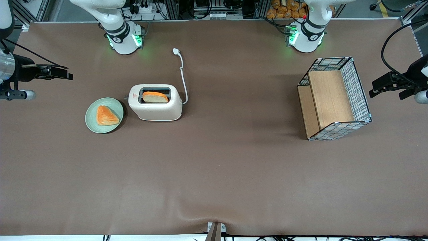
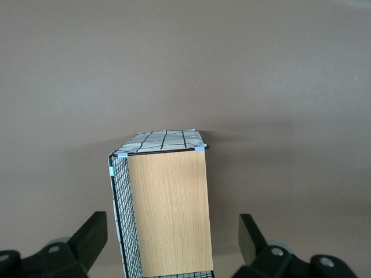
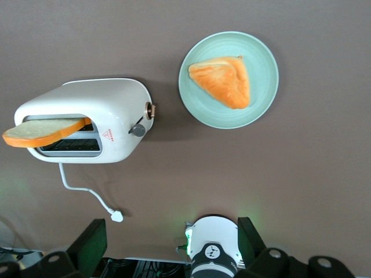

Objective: Press toaster button with right arm
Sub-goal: 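Move the right gripper down toward the lever on the toaster's side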

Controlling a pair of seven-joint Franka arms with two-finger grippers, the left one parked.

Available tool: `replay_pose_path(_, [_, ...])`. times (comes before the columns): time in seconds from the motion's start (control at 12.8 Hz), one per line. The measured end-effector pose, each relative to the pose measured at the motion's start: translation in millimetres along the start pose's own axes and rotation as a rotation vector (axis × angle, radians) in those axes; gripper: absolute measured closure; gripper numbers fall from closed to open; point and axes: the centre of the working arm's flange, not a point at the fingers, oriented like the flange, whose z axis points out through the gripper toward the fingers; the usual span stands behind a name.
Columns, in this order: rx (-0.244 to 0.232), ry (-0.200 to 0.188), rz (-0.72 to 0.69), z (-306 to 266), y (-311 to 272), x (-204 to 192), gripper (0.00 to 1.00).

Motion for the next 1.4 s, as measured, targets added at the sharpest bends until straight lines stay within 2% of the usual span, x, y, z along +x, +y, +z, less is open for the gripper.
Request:
replay_pose_path(0.39, [0.074,-0.04,0.004,27.2,-1.7,5.2,0.0])
replay_pose_path(0.47, [0.085,-0.045,0.004,30.9,-2.2,5.8,0.1])
replay_pose_path(0.78, [0.144,-0.061,0.004,42.3,-6.2,7.6,0.59])
replay_pose_path(0.93, [0.183,-0.067,0.012,56.9,-7.1,11.3,0.76])
replay_pose_path(1.17, [0.238,-0.066,0.037,87.7,-6.2,19.5,0.76])
replay_pose_path(1.4, [0.248,-0.068,0.06,114.8,-2.1,23.7,0.76])
